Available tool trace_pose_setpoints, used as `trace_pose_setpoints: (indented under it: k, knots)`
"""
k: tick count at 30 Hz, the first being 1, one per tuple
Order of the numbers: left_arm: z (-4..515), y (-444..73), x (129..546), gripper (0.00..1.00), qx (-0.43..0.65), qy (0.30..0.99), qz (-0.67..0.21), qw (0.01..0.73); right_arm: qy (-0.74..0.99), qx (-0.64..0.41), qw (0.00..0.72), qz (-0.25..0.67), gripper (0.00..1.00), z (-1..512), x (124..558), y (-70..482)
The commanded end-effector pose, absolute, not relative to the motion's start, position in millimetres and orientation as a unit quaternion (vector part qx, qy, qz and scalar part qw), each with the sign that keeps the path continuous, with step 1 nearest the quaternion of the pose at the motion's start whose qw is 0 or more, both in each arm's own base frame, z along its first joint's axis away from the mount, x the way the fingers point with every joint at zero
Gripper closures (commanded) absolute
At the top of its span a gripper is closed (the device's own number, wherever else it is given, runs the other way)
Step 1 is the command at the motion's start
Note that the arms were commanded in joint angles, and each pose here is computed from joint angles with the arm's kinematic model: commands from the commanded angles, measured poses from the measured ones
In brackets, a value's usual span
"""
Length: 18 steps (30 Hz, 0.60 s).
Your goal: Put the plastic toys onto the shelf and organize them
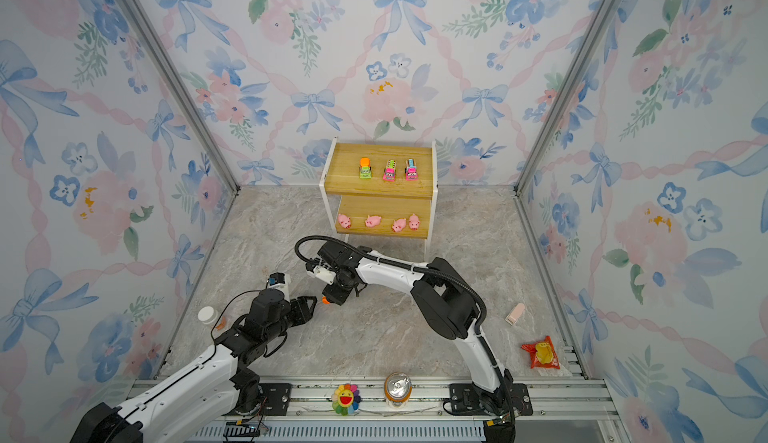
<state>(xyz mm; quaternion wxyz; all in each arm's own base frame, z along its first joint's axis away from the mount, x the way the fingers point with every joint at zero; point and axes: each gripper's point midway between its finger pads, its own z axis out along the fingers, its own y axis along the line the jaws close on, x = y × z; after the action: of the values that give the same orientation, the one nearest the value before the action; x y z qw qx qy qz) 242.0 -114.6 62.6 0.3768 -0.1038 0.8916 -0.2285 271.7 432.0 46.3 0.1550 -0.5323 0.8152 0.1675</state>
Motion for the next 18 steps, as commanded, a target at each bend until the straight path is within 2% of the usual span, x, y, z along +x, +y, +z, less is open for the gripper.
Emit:
trace_pose_setpoints:
  k: [1,7,18]
  knots:
    - [59,-113,240,0.46,-0.102,0.896,-0.226,0.369,0.825,-0.517,0.138,0.18,0.55,50,272,432]
    - [57,-113,239,0.46,-0.102,0.897,-0.225,0.366,0.843,-0.491,0.109,0.192,0.62,50,263,427]
    - [56,-114,238,0.45,-0.097,0.898,-0.226,0.365,0.884,-0.399,0.069,0.234,0.69,37,252,422]
